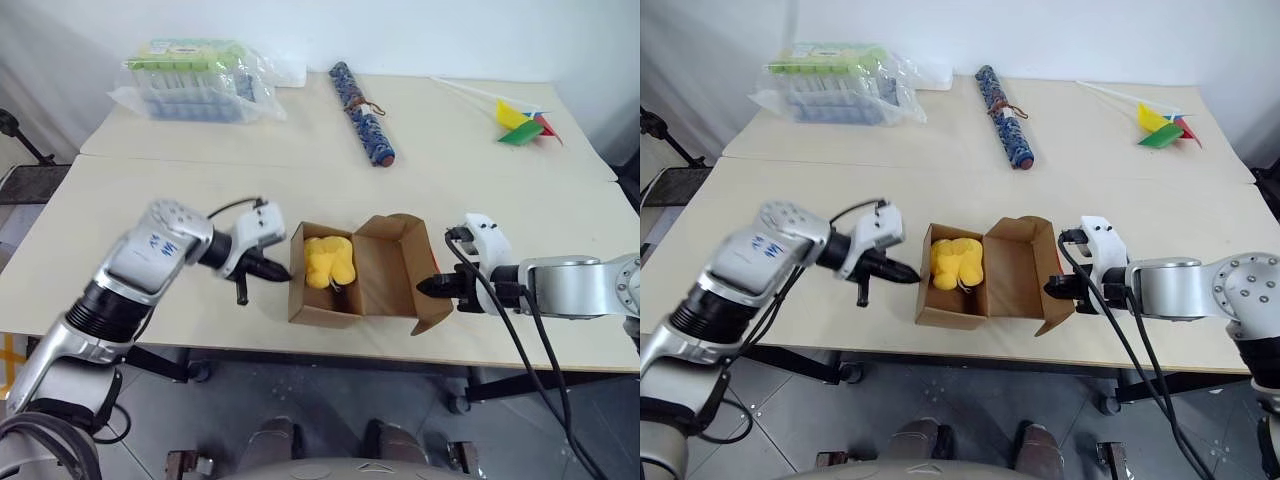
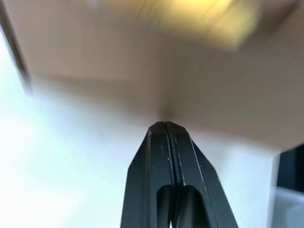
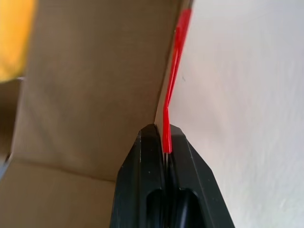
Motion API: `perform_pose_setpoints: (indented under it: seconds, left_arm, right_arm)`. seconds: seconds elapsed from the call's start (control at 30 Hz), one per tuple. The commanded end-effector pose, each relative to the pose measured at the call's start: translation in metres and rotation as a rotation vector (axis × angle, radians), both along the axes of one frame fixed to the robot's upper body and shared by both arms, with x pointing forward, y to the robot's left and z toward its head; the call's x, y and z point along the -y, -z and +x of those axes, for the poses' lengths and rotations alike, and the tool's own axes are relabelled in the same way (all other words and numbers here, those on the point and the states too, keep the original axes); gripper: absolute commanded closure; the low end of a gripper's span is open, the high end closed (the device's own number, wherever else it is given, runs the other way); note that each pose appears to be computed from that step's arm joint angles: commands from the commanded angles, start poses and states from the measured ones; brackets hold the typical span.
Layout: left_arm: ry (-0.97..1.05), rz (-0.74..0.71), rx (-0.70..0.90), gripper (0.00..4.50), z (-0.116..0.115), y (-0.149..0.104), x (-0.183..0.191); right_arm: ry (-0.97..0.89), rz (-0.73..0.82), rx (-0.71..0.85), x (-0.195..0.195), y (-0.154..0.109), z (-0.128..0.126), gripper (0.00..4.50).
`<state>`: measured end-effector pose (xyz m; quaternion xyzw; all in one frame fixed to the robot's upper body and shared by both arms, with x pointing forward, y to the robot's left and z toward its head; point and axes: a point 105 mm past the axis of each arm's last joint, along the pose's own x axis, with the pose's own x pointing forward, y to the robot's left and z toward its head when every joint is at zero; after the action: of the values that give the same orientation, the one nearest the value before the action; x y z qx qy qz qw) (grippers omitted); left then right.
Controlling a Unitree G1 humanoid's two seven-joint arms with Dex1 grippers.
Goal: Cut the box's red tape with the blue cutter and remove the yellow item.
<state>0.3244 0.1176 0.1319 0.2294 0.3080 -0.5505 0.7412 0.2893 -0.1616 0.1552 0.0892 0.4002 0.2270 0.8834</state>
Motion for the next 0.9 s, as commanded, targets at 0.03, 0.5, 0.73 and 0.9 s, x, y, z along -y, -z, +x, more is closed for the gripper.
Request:
perform_pose_setpoints:
  seconds: [0.03, 0.5, 0.73, 0.9]
  left_arm:
    - [0.007, -0.008, 0.065, 4.5, 0.006, -0.01, 0.008]
    - [-0.055, -0.117, 0.058, 4.5, 0.015, -0.023, 0.012]
    - [-0.038, -0.292, 0.068, 4.5, 0.017, -0.092, 0.008]
    - [0.099, -0.322, 0.169, 4.5, 0.022, -0.136, 0.04]
  right_arm:
    - [0.008, 0.07, 0.031, -0.002, -0.01, 0.004, 4.45]
    - [-0.013, 0.01, 0.045, -0.007, -0.015, 0.007, 4.45]
    - [-0.003, -0.019, 0.05, -0.002, -0.017, 0.008, 4.45]
    - [0.001, -0.03, 0.057, -0.005, -0.018, 0.011, 4.45]
